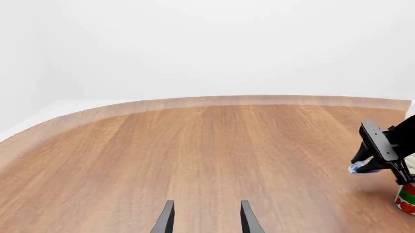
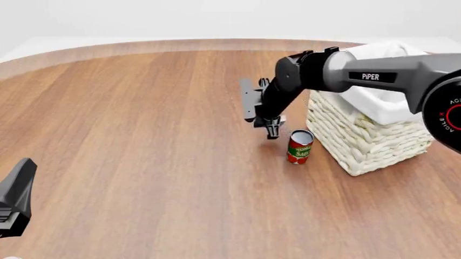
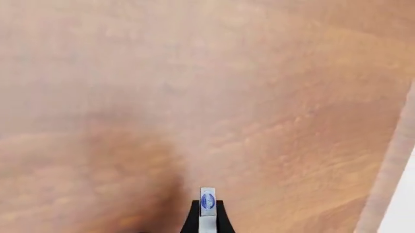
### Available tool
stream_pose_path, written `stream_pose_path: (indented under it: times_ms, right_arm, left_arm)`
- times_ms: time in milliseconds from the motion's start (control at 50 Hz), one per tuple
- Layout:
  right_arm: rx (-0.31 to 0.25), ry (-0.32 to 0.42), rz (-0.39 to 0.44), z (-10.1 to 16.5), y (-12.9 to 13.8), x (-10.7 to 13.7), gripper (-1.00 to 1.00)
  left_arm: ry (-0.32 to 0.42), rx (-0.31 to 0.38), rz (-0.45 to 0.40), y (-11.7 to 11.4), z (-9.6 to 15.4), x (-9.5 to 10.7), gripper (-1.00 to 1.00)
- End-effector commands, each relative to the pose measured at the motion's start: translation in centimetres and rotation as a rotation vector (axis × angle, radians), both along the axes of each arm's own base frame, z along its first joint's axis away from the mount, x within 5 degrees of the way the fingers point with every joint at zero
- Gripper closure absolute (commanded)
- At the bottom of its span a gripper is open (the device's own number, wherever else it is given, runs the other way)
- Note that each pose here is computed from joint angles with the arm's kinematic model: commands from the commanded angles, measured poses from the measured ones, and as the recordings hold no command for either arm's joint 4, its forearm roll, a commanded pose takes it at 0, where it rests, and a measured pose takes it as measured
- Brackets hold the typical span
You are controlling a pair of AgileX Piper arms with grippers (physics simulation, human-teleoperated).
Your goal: Pick up the alphabet soup and the cream cheese box, and put them in the basket.
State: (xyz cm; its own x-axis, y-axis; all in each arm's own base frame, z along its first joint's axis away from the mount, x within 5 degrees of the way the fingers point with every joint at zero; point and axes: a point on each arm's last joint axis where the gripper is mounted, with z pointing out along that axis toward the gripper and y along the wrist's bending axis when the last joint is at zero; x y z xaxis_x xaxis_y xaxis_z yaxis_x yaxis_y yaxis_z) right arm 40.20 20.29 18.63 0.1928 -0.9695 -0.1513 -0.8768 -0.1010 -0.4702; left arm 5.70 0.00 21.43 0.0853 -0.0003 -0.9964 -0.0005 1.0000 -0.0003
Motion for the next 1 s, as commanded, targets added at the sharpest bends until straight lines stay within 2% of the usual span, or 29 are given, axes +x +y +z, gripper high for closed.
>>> stream_pose_path:
  times_ms: [20, 240, 300, 360, 480, 580, 620, 700, 820, 1000]
  right_arm:
    - [0.058, -0.082, -0.003, 3.1, 1.0, 0.0, 1.0]
    - [0.11, -0.157, -0.026, 6.2, 0.6, -0.1, 1.0]
    - [0.169, -0.196, -0.062, 8.3, 0.9, -0.1, 1.0]
    - [0.207, -0.222, -0.094, 12.3, 1.0, 0.6, 1.0]
    - [0.258, -0.263, -0.14, 14.9, 0.2, 0.8, 1.0]
    - [0.324, -0.3, -0.191, 17.4, -0.3, 0.6, 1.0]
    - [0.33, -0.304, -0.198, 17.7, -0.5, 0.6, 1.0]
    - [0.394, -0.338, -0.27, 19.9, -1.8, 1.2, 1.0]
    - [0.471, -0.355, -0.36, 21.8, -3.2, 1.3, 1.0]
    - [0.53, -0.386, -0.462, 23.2, -5.9, 2.0, 1.0]
  left_arm:
    - [0.0, 0.0, 0.0, 0.0, 0.0, 0.0, -1.0]
    - [0.0, -0.001, 0.0, 0.0, 0.0, 0.0, -1.0]
    - [0.0, 0.0, 0.0, 0.0, 0.0, 0.0, -1.0]
    - [0.0, -0.001, 0.0, 0.0, 0.0, 0.0, -1.0]
    - [0.0, 0.0, 0.0, 0.0, 0.0, 0.0, -1.0]
    - [0.0, 0.0, 0.0, 0.0, 0.0, 0.0, -1.0]
    - [0.0, 0.0, 0.0, 0.0, 0.0, 0.0, -1.0]
    - [0.0, 0.0, 0.0, 0.0, 0.0, 0.0, -1.0]
    - [0.0, 0.001, 0.0, 0.0, 0.0, 0.0, -1.0]
    - [0.0, -0.001, 0.0, 0.0, 0.0, 0.0, -1.0]
